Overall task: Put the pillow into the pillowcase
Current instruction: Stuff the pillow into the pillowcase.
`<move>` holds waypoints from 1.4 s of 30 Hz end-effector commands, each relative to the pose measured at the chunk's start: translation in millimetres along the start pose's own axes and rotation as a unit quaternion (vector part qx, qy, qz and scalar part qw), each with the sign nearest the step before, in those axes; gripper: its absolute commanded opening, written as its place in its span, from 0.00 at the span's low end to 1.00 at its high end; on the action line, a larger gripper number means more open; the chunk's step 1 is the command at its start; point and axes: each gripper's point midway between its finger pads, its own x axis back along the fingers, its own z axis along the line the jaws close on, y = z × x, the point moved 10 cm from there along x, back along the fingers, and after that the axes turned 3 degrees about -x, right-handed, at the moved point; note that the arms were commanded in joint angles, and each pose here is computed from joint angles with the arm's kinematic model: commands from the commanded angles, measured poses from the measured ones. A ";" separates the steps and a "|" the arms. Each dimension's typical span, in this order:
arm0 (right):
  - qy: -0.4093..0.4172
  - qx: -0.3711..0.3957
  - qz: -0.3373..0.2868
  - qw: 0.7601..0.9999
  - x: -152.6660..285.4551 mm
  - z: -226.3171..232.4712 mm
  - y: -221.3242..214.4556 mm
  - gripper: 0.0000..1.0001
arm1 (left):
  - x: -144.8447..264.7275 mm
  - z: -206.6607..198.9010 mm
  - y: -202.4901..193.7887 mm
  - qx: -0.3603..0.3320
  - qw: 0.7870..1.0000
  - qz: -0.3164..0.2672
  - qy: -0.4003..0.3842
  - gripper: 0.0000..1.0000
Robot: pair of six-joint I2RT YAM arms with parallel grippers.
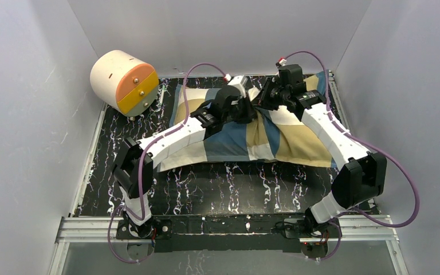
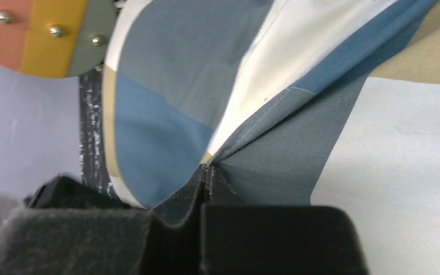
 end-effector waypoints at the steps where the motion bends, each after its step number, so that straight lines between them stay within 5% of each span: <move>1: 0.149 -0.014 -0.035 0.988 25.1 59.7 10.5 0.01 | 7.9 -51.2 11.1 -0.018 0.999 -0.002 -0.031 0.00; 7: 0.134 -0.014 -0.077 0.988 30.4 58.7 8.8 0.02 | 11.0 -47.2 3.7 -0.032 0.999 0.015 -0.007 0.00; 10: 0.030 -0.014 -0.075 0.997 34.0 32.9 6.4 0.25 | 27.0 -32.1 1.6 -0.052 0.997 0.013 0.048 0.03; 15: -0.067 -0.003 -0.077 0.995 61.8 2.0 0.6 0.46 | 66.4 9.5 0.9 -0.043 0.993 0.023 0.106 0.28; 21: -0.109 0.022 -0.083 0.990 84.1 -16.5 -6.8 0.43 | 83.3 10.4 19.1 -0.058 0.998 -0.002 0.040 0.39; 29: -0.105 0.009 -0.084 0.991 76.8 -37.7 33.2 0.48 | 16.5 -19.4 58.1 -0.046 0.999 -0.018 -0.014 0.50; 38: -0.073 -0.004 -0.028 0.997 51.5 -46.7 36.1 0.48 | -58.3 -2.2 40.6 -0.063 0.996 0.015 0.066 0.49; 42: -0.066 -0.010 -0.018 0.998 41.3 -54.8 27.7 0.48 | -60.9 -3.1 40.0 -0.062 0.996 0.015 0.069 0.16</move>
